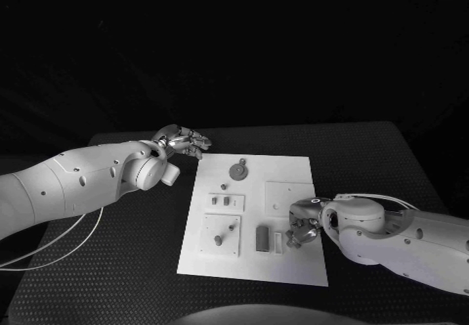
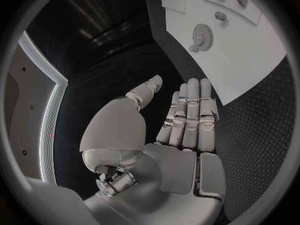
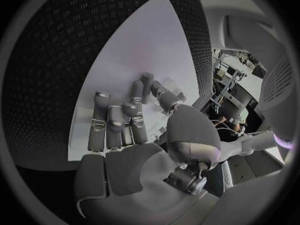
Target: Assemble the parts on the task board
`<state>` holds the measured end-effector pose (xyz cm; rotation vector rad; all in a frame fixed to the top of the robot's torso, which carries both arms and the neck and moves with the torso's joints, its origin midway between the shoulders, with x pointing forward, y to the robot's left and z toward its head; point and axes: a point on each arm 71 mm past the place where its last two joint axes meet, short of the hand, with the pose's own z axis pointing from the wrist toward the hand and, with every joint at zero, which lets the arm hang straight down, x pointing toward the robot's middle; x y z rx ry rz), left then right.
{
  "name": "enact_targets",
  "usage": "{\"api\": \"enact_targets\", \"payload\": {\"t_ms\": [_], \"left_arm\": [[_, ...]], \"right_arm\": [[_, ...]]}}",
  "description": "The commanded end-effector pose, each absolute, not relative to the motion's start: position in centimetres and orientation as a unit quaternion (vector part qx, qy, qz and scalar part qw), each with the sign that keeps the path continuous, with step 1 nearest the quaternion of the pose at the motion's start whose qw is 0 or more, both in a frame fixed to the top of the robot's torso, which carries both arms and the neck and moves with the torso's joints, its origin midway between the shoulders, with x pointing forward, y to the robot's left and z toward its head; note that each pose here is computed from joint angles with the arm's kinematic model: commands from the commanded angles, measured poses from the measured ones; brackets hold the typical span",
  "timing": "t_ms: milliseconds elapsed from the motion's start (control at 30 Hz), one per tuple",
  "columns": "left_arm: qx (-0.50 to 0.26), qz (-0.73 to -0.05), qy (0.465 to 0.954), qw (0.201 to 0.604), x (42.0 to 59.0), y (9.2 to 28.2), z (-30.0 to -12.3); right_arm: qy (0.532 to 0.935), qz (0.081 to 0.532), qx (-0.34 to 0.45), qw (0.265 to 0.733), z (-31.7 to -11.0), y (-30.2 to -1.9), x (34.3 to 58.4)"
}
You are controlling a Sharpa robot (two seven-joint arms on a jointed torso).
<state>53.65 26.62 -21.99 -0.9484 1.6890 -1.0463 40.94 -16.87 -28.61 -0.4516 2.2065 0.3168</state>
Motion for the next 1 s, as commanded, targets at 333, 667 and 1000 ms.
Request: {"api": "enact_targets", "payload": {"t_ms": [333,667,1000], "left_arm": [[-0.381,-0.43,0.685,0.448,53.6,26.3,-21.9],[-0.38,-0.43,0.685,0.447,53.6,26.3,-21.9],[-0.38,-0.43,0.686,0.447,53.6,26.2,-21.9]], "right_arm": [[0.905,0.148,0.05,0.396,-29.2,-20.2,40.9],[0.903,0.177,0.109,0.377,-28.4,-19.6,40.0],[0.909,0.193,0.126,0.348,-28.6,-18.8,39.4]]}}
